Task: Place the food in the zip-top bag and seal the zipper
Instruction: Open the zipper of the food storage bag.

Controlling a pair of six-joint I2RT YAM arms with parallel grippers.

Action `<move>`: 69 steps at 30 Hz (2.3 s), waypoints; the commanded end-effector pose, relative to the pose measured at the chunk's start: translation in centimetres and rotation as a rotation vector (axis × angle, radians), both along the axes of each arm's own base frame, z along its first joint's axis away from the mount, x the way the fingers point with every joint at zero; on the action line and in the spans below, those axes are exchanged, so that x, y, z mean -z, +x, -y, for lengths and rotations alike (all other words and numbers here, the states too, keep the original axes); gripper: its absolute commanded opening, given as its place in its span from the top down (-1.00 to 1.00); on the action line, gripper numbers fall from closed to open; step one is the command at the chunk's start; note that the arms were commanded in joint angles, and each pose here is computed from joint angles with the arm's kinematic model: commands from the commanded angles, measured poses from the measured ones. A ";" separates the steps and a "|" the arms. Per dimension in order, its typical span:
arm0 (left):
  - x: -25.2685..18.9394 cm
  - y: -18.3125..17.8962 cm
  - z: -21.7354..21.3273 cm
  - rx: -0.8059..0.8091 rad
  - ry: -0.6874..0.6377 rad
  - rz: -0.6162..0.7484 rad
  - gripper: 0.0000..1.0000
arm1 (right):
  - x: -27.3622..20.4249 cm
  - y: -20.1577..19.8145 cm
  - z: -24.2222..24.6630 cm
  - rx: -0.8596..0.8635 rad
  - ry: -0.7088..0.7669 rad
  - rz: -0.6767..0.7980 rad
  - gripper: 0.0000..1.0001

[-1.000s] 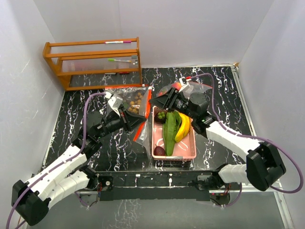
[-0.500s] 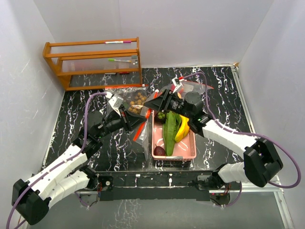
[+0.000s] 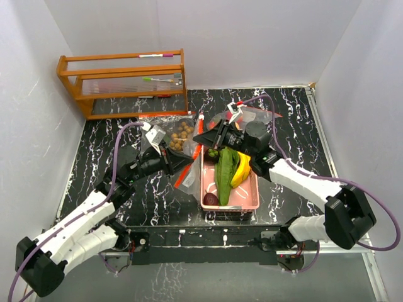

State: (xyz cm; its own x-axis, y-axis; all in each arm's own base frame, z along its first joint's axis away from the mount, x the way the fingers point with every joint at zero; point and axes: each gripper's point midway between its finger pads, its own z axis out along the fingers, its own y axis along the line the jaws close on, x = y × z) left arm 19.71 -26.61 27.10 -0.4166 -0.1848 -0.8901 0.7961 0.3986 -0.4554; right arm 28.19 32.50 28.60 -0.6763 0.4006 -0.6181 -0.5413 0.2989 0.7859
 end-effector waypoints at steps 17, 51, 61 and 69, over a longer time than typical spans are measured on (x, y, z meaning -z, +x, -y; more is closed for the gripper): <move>-1.8 -0.1 2.1 0.103 -0.062 0.011 -0.29 | -4.3 -1.2 1.7 0.017 -0.094 0.168 0.84; 1.4 3.7 3.5 -0.041 0.110 -0.059 0.01 | -5.9 -0.9 1.1 0.005 -0.057 0.158 0.85; -1.0 2.8 2.8 -0.030 0.087 0.022 1.00 | -4.9 -0.4 1.6 0.042 -0.097 0.143 0.78; 0.3 2.2 2.2 -0.032 0.109 0.005 1.00 | -7.1 -1.7 3.4 0.084 -0.094 0.228 -0.36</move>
